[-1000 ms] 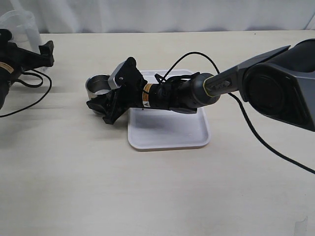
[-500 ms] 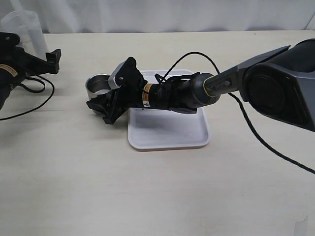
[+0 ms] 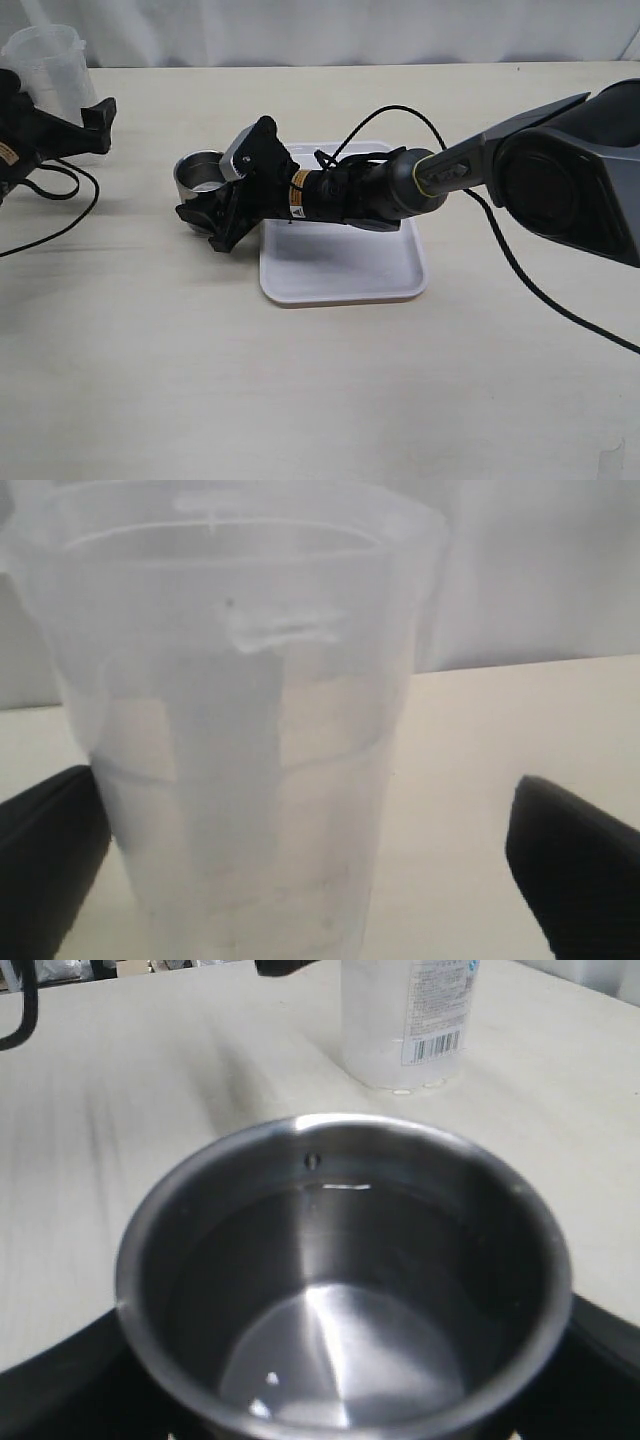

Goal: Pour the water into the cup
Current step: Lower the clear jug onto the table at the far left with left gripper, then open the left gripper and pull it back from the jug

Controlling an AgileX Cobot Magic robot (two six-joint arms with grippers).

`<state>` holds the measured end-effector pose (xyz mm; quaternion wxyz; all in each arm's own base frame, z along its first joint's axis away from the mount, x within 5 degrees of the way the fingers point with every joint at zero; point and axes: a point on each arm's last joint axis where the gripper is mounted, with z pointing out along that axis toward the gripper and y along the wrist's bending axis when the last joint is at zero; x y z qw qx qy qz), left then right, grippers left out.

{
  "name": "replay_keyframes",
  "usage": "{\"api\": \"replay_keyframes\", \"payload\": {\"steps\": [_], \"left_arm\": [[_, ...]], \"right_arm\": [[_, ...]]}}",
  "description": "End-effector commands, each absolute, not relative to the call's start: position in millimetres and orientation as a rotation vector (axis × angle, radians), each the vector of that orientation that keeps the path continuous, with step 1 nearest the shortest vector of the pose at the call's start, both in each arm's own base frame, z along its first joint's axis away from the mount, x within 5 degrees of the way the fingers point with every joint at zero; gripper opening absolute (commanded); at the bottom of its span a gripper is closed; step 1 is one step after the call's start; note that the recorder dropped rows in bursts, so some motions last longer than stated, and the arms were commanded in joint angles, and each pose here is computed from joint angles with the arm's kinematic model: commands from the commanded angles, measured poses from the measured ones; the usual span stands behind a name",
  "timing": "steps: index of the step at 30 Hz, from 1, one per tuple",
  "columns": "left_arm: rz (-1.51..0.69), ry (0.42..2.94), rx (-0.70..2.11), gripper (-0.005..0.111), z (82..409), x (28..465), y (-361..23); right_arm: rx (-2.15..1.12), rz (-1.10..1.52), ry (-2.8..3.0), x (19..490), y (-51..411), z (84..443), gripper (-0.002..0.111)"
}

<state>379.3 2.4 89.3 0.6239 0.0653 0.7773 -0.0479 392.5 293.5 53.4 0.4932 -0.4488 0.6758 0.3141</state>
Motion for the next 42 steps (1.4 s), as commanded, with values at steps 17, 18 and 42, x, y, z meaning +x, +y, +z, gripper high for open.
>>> {"api": "replay_keyframes", "payload": {"steps": [17, 18, 42], "left_arm": [[-0.095, 1.721, 0.172, 0.105, 135.8, 317.0, -1.1], [-0.094, 1.715, 0.172, 0.105, 139.7, 312.7, -1.4], [-0.016, 1.696, 0.122, 0.105, 230.6, 195.7, -1.2]], "right_arm": [[-1.103, 0.72, 1.686, 394.1, 288.6, 46.7, 0.004], [-1.103, 0.72, 1.686, 394.1, 288.6, 46.7, 0.004], [-1.103, 0.72, 1.686, 394.1, 288.6, 46.7, 0.004]]}}
